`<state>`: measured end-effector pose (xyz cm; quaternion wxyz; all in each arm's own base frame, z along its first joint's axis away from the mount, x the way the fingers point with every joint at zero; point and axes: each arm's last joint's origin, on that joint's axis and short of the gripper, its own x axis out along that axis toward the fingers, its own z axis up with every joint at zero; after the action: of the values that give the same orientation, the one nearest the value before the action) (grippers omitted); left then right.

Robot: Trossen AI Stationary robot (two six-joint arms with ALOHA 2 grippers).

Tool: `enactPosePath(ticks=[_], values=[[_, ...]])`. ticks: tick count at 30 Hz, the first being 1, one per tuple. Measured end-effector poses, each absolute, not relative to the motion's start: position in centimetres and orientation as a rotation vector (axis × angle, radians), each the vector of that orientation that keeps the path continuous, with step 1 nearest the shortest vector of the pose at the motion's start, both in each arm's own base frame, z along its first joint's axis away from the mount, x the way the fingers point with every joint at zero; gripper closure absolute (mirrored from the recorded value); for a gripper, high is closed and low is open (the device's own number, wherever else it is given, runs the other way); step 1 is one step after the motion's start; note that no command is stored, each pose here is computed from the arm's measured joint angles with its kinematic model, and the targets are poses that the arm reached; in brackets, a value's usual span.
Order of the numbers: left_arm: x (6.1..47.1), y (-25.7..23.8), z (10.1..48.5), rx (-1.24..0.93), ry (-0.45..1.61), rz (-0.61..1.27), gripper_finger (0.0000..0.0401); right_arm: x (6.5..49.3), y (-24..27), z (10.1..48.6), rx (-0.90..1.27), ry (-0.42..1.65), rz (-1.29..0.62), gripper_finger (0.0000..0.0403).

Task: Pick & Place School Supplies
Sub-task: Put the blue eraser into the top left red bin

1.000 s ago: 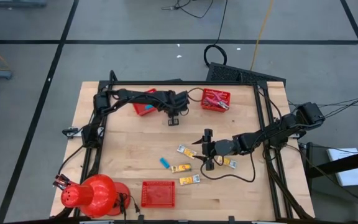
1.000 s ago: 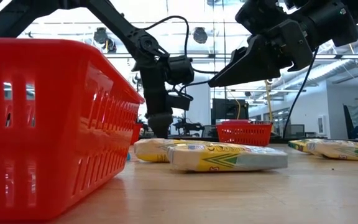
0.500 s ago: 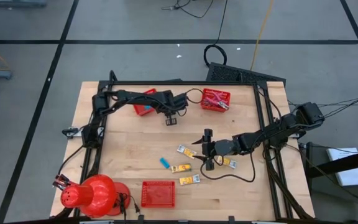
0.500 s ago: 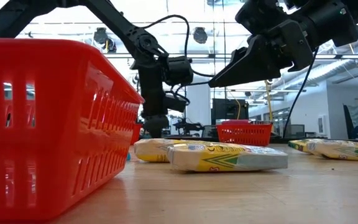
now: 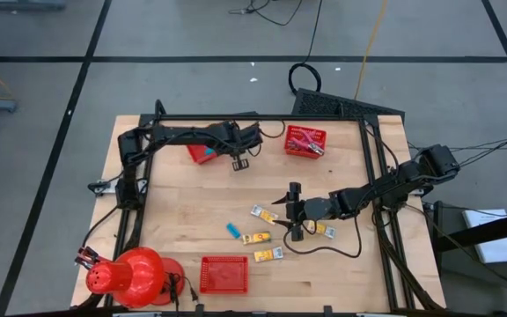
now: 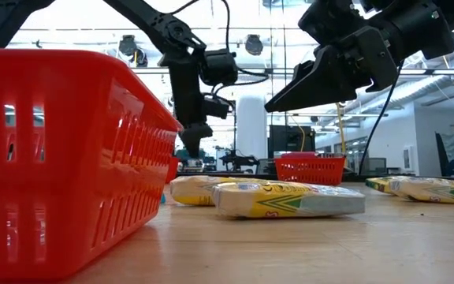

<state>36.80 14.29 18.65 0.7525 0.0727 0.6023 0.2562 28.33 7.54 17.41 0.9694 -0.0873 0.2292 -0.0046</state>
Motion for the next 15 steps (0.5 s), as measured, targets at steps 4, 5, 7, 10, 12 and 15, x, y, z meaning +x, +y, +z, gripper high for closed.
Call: enactPosePath(ticks=[4,5,7,10,12,15], values=[[36.0,15.0,19.8,0.138,1.310,0.613,0.0369,28.3,7.5,17.4,-0.177,0.468,-0.009,0.0149],[35.7,15.2,20.0,0.131,1.314,0.623,0.0369,28.3,7.6,17.4,-0.175,0.470,-0.008,0.0149],[35.4,15.7,20.1,0.117,1.321,0.637,0.0369,28.2,7.7,17.3,-0.178,0.477,-0.004,0.0149],[34.8,16.4,20.0,0.085,1.343,0.660,0.0369,28.1,7.9,17.2,-0.178,0.487,0.000,0.0149],[34.5,16.6,20.0,0.081,1.362,0.673,0.0369,28.1,7.9,17.2,-0.173,0.487,0.000,0.0149],[34.3,16.8,20.0,0.058,1.359,0.695,0.0369,28.1,7.9,17.2,-0.173,0.490,-0.001,0.0149]])
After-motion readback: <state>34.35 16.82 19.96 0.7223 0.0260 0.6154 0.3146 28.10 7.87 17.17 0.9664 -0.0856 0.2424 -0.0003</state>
